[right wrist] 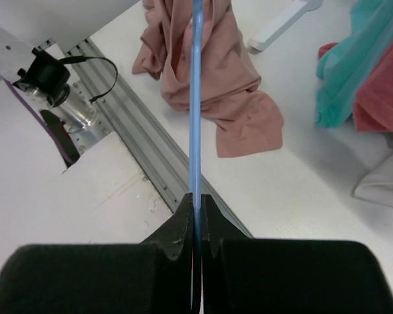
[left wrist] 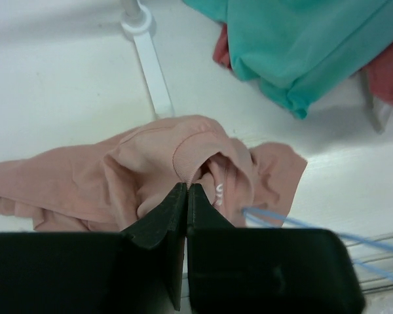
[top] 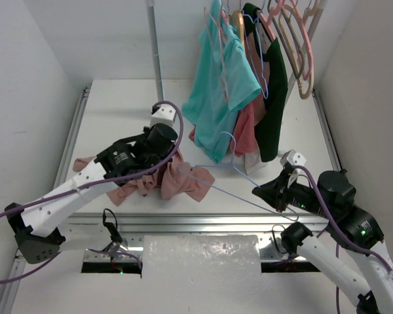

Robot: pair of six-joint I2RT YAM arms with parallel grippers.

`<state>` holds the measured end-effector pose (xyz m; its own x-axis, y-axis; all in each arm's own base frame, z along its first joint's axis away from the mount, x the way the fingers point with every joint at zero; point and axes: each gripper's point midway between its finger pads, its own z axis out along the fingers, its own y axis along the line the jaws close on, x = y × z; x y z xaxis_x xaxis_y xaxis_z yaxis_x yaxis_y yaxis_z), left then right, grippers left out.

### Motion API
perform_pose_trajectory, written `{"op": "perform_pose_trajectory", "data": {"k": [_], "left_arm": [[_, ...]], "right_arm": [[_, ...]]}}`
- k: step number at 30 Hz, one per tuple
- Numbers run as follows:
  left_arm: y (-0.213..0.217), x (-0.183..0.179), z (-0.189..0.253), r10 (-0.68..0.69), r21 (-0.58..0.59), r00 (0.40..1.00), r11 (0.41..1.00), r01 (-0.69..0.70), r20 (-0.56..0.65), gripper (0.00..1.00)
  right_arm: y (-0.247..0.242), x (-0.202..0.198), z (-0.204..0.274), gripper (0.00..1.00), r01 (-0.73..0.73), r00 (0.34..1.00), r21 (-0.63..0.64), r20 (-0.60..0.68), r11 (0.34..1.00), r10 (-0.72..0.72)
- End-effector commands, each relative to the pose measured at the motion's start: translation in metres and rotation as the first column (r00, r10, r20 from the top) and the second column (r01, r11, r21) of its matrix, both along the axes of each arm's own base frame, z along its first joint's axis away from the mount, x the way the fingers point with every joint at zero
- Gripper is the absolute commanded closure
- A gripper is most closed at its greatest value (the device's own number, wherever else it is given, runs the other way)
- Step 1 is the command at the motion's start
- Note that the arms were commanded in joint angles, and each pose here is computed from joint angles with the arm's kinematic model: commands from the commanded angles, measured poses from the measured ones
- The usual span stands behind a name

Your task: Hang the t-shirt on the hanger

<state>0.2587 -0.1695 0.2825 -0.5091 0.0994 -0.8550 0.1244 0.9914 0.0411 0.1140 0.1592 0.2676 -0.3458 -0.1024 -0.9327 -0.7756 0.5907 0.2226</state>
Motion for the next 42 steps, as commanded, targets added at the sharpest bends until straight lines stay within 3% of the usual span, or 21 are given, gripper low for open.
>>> {"op": "perform_pose_trajectory", "data": {"k": [1, 7, 15, 20, 23, 26, 29, 32, 35, 38, 40, 42], "left_arm": [[-0.013, 0.000, -0.012, -0.063, -0.003, 0.998, 0.998, 0.063, -0.016, 1.00], [-0.029, -0.003, -0.020, -0.132, -0.045, 0.991, 0.990, 0.130, -0.038, 1.00], [-0.054, -0.013, -0.021, -0.259, -0.132, 0.965, 0.959, 0.251, -0.049, 1.00], [-0.054, -0.015, -0.007, -0.275, -0.165, 0.962, 0.949, 0.271, -0.003, 1.00], [-0.052, -0.019, 0.030, -0.285, -0.218, 0.954, 0.929, 0.299, 0.092, 1.00], [-0.049, -0.029, 0.069, -0.324, -0.253, 0.933, 0.900, 0.355, 0.155, 1.00], [-0.045, -0.037, 0.083, -0.341, -0.253, 0.931, 0.896, 0.364, 0.133, 1.00], [-0.047, -0.048, 0.079, -0.386, -0.258, 0.918, 0.881, 0.396, 0.088, 1.00], [-0.054, -0.067, 0.085, -0.477, -0.300, 0.873, 0.822, 0.484, 0.103, 1.00], [-0.051, -0.089, 0.101, -0.548, -0.330, 0.823, 0.757, 0.564, 0.148, 1.00], [-0.042, -0.097, 0.106, -0.554, -0.331, 0.817, 0.750, 0.573, 0.158, 1.00], [-0.040, -0.102, 0.107, -0.568, -0.326, 0.807, 0.741, 0.587, 0.161, 1.00]], "right_arm": [[-0.003, 0.011, 0.031, 1.00, 0.050, 0.993, 0.052, 0.106, 0.997, -0.055], [0.013, 0.029, 0.027, 1.00, 0.033, 0.996, 0.057, 0.079, 0.998, -0.038], [0.029, 0.053, 0.039, 1.00, 0.028, 0.990, 0.094, 0.139, 0.995, -0.041], [0.057, 0.037, 0.050, 1.00, -0.202, 0.954, 0.153, 0.254, 0.967, 0.159], [0.069, 0.029, 0.026, 1.00, -0.308, 0.927, 0.131, 0.262, 0.942, 0.267], [0.081, 0.011, 0.009, 1.00, -0.476, 0.857, 0.108, 0.282, 0.873, 0.432], [0.089, -0.005, 0.005, 1.00, -0.608, 0.760, 0.096, 0.354, 0.788, 0.544], [0.096, -0.001, 0.019, 1.00, -0.649, 0.705, 0.082, 0.438, 0.756, 0.558], [0.109, -0.001, 0.047, 1.00, -0.750, 0.619, 0.078, 0.432, 0.657, 0.656], [0.117, 0.009, 0.044, 1.00, -0.759, 0.624, 0.107, 0.401, 0.643, 0.670], [0.117, 0.007, 0.058, 1.00, -0.777, 0.580, 0.091, 0.487, 0.623, 0.653], [0.117, 0.002, 0.063, 1.00, -0.810, 0.544, 0.089, 0.481, 0.579, 0.688]]}}
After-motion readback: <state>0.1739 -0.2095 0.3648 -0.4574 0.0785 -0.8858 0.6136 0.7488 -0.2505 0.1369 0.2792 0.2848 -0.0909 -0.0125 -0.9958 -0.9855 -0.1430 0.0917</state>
